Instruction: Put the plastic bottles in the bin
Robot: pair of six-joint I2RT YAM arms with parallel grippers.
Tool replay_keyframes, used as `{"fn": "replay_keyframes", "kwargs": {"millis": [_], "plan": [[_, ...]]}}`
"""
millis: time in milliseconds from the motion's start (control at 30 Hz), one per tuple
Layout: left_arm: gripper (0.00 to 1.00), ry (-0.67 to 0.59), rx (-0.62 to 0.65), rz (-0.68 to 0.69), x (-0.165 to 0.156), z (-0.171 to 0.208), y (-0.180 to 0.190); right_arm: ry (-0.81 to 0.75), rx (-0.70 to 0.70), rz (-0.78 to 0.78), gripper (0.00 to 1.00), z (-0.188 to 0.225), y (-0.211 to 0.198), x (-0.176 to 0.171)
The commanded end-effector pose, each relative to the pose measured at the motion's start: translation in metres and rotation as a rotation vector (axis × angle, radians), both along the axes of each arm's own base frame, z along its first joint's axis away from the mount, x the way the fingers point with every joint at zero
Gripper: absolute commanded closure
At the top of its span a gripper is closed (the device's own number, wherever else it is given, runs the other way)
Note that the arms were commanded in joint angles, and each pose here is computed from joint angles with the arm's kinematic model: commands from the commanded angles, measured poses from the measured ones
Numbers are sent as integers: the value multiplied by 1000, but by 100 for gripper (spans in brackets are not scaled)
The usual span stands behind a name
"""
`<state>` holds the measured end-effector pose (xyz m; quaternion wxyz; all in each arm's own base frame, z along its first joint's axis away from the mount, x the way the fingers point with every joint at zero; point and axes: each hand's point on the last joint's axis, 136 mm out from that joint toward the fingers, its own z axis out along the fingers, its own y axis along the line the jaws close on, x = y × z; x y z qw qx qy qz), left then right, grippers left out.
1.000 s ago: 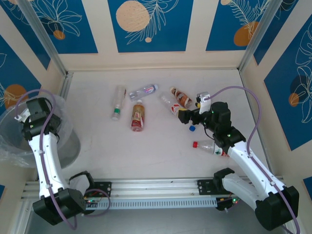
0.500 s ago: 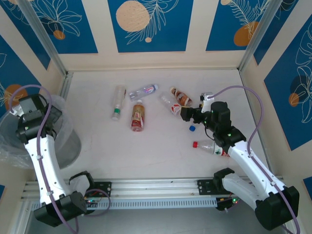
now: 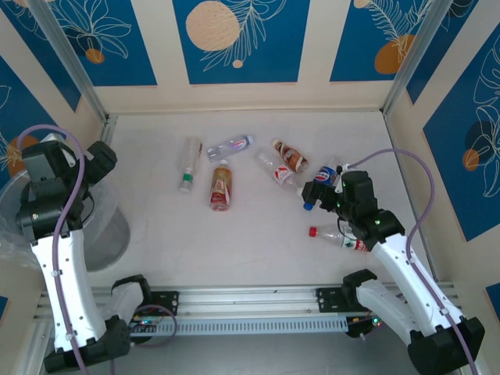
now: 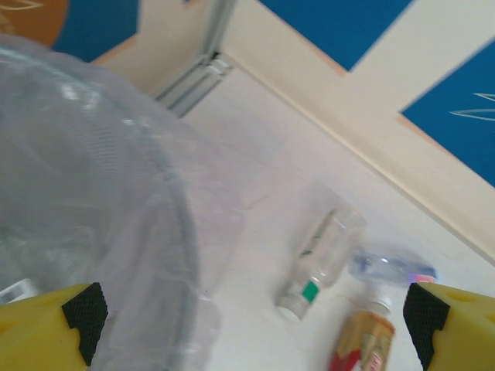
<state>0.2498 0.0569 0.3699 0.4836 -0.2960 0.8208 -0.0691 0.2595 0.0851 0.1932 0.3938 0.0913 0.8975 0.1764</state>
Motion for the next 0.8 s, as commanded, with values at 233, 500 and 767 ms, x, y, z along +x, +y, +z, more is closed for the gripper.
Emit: {"fn": "replay_keyframes", "kwargs": {"millis": [233,500,767], "plan": [[1,-110,-118,-382,24,20,-93,225,126,-101,1,-15,-5,-35],[1,-156,-119,-651,43,21,-159,341,202,-457,1,-40,-49,-53],[1,-180,-82,-807,55,-7,-196,416,446,-613,1,-38,-86,-45]]}}
